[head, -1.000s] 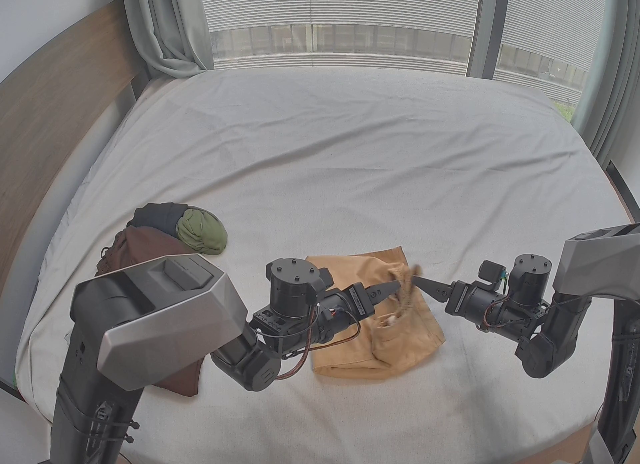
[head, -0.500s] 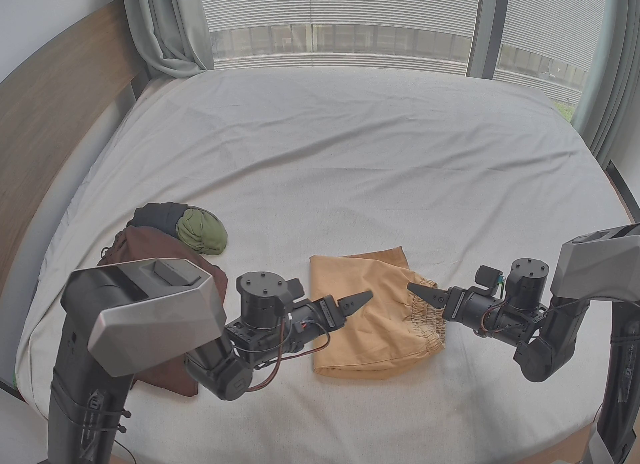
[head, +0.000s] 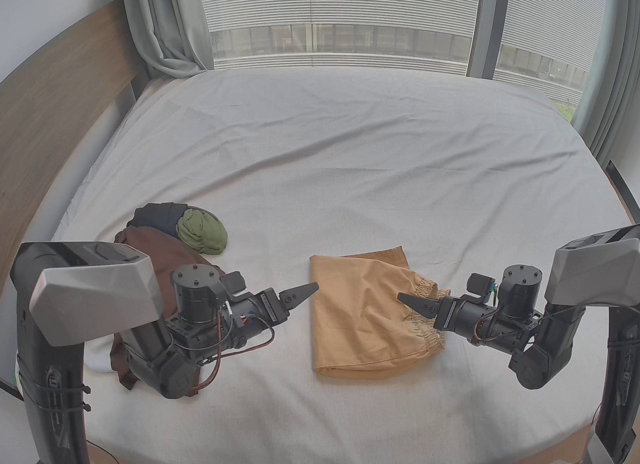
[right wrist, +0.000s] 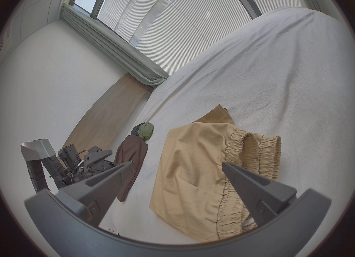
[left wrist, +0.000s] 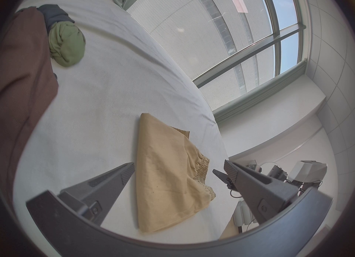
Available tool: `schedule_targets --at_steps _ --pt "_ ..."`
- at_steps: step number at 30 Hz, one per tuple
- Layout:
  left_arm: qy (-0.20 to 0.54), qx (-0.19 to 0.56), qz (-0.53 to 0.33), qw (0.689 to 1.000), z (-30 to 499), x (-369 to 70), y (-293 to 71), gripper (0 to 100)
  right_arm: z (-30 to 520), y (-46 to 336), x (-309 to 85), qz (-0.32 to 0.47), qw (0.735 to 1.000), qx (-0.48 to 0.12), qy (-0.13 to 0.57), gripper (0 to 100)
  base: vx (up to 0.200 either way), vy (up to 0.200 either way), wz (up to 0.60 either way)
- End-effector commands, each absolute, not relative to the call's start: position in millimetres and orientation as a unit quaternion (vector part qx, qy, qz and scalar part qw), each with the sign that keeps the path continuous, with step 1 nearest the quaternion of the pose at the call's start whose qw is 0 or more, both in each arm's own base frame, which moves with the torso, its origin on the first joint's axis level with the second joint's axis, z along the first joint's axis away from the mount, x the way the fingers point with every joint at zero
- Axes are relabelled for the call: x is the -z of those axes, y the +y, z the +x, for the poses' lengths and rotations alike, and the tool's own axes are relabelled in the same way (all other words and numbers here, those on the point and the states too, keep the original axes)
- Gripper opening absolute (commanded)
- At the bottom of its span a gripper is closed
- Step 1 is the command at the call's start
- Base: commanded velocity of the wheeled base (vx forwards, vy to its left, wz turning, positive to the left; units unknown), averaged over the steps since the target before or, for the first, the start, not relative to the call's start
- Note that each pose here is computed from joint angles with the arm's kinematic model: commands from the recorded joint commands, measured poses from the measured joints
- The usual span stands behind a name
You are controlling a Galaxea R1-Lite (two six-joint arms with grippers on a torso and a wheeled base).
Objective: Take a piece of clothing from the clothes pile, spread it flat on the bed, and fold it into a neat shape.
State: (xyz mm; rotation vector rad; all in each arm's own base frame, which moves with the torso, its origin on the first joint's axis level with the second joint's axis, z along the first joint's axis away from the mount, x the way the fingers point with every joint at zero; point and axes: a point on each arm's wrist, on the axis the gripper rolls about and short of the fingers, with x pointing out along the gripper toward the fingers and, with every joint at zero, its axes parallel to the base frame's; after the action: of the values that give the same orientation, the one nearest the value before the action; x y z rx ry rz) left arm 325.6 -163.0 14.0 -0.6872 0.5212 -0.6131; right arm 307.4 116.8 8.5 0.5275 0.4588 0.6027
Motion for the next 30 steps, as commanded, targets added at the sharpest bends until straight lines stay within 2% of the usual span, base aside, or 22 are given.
schedule_targets --at_steps 1,6,18,25,30 --pt "0.237 0.291 -0.324 0.868 315.5 -29.2 -144.2 100 304.7 121.7 -7.7 0.253 0.893 -0.297 0.225 100 0.000 0.000 0.00" --pt "0.249 0.308 -0.326 0.858 291.9 -49.4 -118.3 100 302.6 124.4 -7.6 0.251 0.893 -0.296 0.227 100 0.000 0.000 0.00" --pt "0.206 0.295 -0.306 0.882 276.4 -57.1 -71.6 100 294.8 132.5 -5.3 0.246 0.888 -0.306 0.239 100 0.000 0.000 0.00" --pt "0.216 0.302 -0.180 0.911 258.9 -37.4 -65.5 100 289.0 129.6 -4.6 0.237 0.889 -0.305 0.246 100 0.000 0.000 0.00" --pt "0.212 0.308 -0.077 0.924 244.3 -30.1 -60.8 100 285.7 123.4 -8.3 0.200 0.901 -0.306 0.233 100 0.000 0.000 0.00"
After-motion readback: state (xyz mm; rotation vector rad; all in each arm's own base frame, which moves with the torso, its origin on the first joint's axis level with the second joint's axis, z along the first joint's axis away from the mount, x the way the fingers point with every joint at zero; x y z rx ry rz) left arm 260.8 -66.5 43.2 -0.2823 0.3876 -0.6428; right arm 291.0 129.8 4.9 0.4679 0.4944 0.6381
